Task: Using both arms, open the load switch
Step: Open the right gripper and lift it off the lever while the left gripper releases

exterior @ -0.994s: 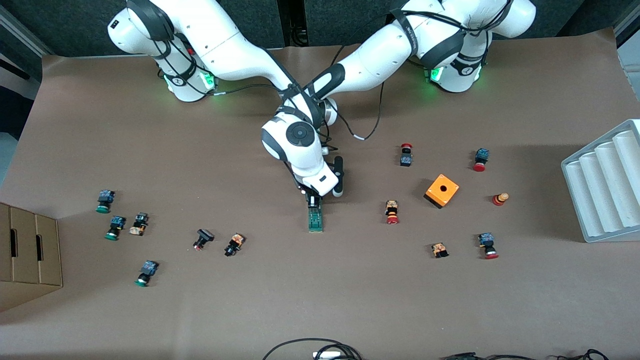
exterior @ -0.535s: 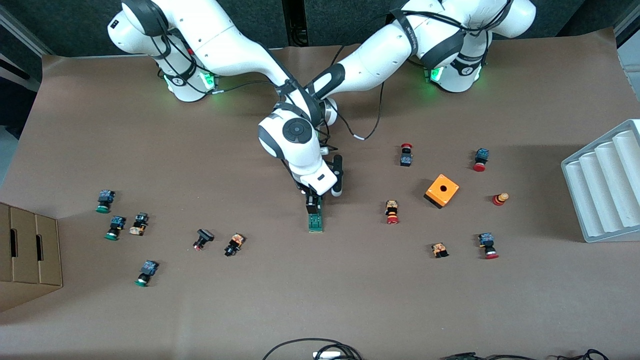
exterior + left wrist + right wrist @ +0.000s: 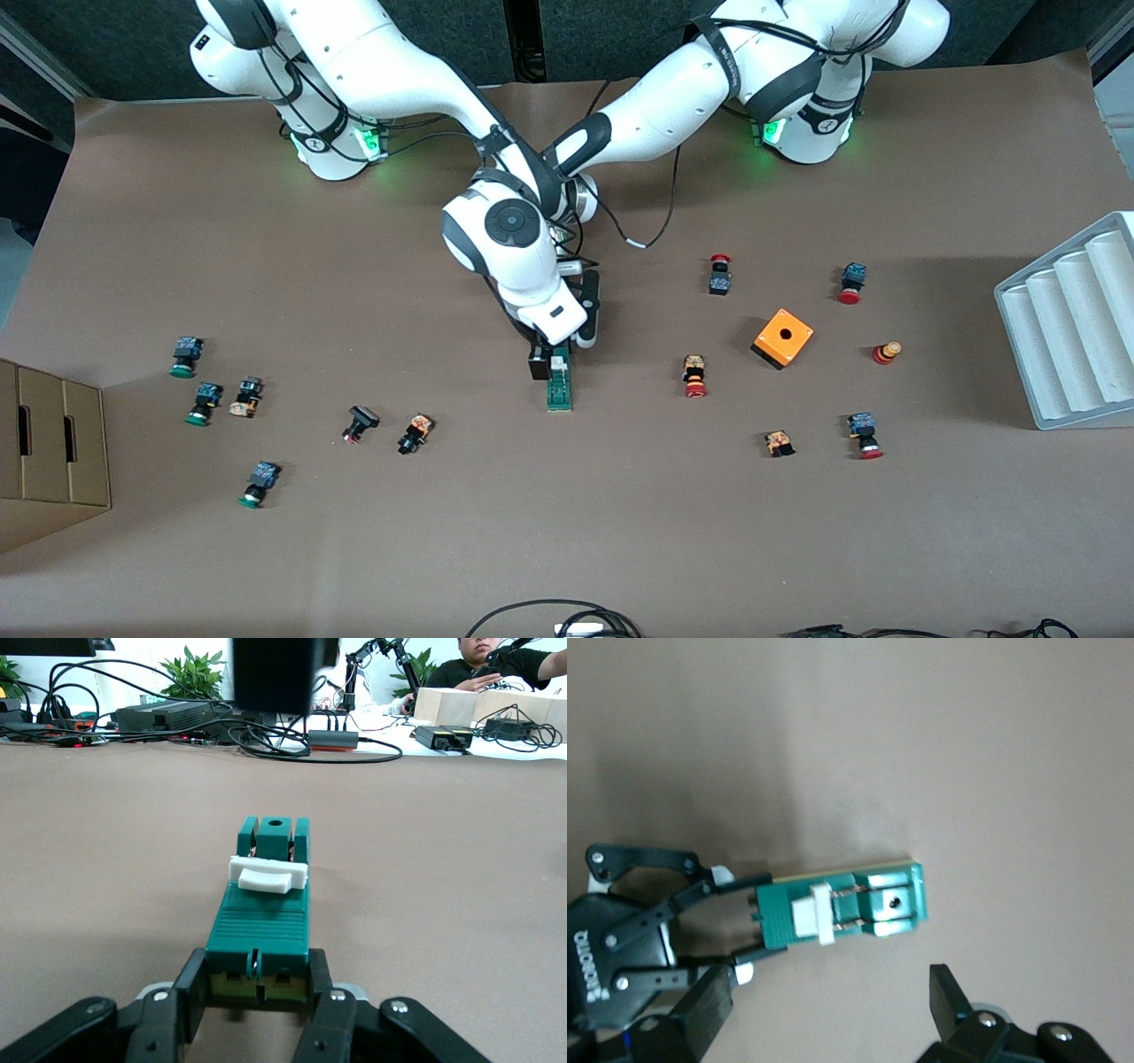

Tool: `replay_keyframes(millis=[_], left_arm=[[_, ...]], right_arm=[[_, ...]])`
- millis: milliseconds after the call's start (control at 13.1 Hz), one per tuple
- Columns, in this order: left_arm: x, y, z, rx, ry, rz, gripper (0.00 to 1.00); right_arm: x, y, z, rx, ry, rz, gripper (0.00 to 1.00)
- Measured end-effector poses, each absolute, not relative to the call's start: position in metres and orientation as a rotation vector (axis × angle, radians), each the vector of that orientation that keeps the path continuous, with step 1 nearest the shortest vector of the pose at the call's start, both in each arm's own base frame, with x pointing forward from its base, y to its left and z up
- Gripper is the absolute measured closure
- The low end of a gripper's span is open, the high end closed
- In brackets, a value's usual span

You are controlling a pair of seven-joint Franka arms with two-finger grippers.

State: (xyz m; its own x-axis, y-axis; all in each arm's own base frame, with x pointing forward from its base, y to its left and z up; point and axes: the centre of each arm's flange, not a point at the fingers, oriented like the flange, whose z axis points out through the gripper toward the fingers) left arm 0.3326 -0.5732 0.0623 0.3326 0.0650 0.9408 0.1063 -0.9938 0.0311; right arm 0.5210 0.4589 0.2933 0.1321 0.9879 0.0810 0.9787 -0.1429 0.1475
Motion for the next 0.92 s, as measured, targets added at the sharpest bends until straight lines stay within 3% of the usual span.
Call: replay_keyframes(millis=[229,306,688,918], left_arm=[[0.333,-0.573,0.062,-2.535,-0.163,-1.787,0.51],[0.333,-0.573,0.062,-2.534,-0.165,-1.785,0.46],[0.333,-0.571,0.059,-2.531,-0.167,-1.778,0.00],[0.333,-0.571,0.059,-2.531,-0.169,-1.777,0.00]], right_arm=[[0.529,0.444,0.322,2.413,1.920,0.231,0.00],[0.528,0.443,0.332,2.440,1.892,0.235,0.00],[0.537,0.428,0.370,2.536,1.784,0.283,0.00],[0.553,0.399,0.386,2.686,1.682,0.274,0.00]])
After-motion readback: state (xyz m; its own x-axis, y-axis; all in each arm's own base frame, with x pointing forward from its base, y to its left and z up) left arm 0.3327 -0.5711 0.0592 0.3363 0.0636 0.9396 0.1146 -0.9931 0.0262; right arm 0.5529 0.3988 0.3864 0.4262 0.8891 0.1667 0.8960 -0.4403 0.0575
